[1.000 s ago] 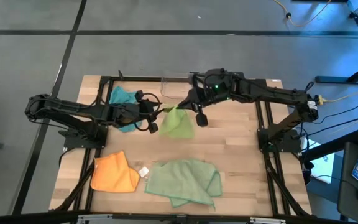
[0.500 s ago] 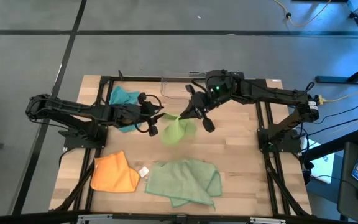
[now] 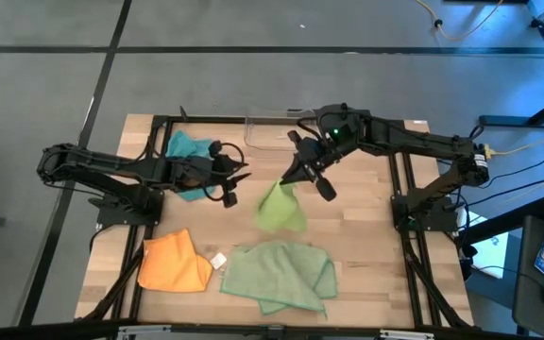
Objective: Fold microfiber towels
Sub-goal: Fold the light green microfiber towel
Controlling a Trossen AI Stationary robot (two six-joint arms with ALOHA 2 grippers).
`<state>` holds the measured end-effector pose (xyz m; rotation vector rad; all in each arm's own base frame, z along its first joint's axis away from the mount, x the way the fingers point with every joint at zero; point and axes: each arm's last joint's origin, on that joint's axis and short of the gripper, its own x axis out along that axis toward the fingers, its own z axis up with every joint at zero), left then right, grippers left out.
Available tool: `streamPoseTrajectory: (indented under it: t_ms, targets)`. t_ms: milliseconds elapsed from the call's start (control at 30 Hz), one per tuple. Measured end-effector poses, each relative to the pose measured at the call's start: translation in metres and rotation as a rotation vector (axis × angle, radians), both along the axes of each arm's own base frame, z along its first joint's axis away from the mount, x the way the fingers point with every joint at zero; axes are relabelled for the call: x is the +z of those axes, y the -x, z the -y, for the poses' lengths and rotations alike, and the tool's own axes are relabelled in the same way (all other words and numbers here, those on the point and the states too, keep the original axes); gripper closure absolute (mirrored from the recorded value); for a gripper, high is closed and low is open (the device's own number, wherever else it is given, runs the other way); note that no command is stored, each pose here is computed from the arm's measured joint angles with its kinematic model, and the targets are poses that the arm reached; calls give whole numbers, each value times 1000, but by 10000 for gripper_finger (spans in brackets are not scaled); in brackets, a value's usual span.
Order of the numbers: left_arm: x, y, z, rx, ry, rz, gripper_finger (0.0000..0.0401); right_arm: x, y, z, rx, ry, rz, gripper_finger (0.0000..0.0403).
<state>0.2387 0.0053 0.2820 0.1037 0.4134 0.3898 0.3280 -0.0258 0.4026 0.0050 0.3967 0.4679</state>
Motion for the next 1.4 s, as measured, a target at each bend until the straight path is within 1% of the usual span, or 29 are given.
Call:
streamPoseTrajectory:
  t_ms: [67,133,300,433,567,767,1100,1233,1400]
  targets:
    - [3,2,1,-7,0,12,283,0,0,0,-4,-11,-7,401]
    - [9,4,4,-20,3,54,283,0,0,0,-21,-13,-13,401]
    - [19,9,18,-147,42,130,283,-2,0,3,-101,26,-30,401]
    - [16,9,28,-191,48,102,283,-2,-1,4,-136,44,-32,401]
    - [12,8,35,-209,71,81,283,-2,-1,6,-193,74,-32,401]
    - [6,10,40,-177,102,42,283,-2,-2,7,-239,98,-29,401]
    - [-19,-11,42,-98,99,-47,283,0,-3,7,-246,102,-6,401]
    - [-23,-14,42,-67,85,-59,283,0,-3,7,-244,102,-3,401]
    - [-24,-13,41,-42,98,-58,283,0,-3,7,-244,103,-1,401]
